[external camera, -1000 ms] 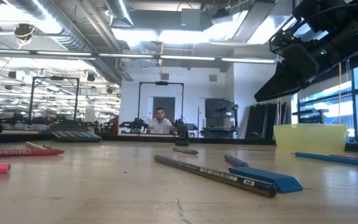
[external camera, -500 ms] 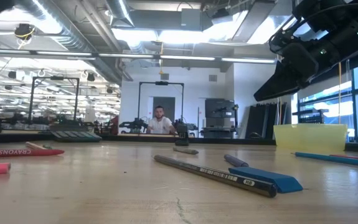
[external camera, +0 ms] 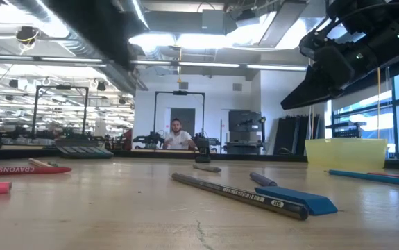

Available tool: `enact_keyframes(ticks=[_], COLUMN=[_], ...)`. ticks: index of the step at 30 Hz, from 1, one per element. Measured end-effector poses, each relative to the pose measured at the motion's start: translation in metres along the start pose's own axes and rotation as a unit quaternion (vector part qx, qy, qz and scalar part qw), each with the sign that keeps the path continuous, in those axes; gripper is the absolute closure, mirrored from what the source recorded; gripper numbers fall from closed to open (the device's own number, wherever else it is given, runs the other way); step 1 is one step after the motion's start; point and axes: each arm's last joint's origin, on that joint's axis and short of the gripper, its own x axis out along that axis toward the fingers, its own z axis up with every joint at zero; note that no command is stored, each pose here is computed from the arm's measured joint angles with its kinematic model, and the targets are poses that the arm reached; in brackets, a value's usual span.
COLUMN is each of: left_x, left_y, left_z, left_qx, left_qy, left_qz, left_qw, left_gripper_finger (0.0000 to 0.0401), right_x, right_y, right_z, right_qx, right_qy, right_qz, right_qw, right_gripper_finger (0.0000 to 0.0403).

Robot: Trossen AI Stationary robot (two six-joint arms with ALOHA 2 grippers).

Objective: Sort crayons/erasers/pens/pencils in bins
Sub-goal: Put the red eraser into the blue bin

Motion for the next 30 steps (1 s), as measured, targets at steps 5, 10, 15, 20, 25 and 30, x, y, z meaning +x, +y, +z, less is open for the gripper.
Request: enact_keyframes(ticks=[5,10,15,20,25,30], left_x=[0.046,0.091,0.127,0.148,0.153,0.154], left_y=[0.019,0.031,0.038,0.045,0.054,0.058], left_z=[0.031,0.04,0.035,0.029,0.027,0.026], left_qx=[0.097,0.15,0.163,0.15,0.119,0.11], left_qy=[-0.12,-0.185,-0.197,-0.192,-0.183,-0.173], left_qz=[-0.016,-0.101,-0.14,-0.134,-0.124,-0.086], left_qw=[0.988,0.966,0.956,0.961,0.968,0.975], left_gripper_finger=[0.0264,0.0264,0.0264,0.0264,0.0264,0.0264], right_x=[0.0,0.0,0.0,0.0,-0.003,-0.016], right_y=[0.0,0.002,0.002,0.002,0.0,-0.003], right_z=[0.0,-0.002,-0.004,-0.005,-0.007,-0.002], right_qx=[0.0,0.011,0.007,0.014,0.053,0.079], right_qy=[0.003,0.02,0.03,0.031,0.092,0.189], right_qz=[0.009,0.047,0.047,0.043,0.023,-0.047], right_qw=[1.0,0.999,0.998,0.999,0.994,0.978], right_gripper_finger=[0.0246,0.0246,0.0246,0.0246,0.0246,0.0246])
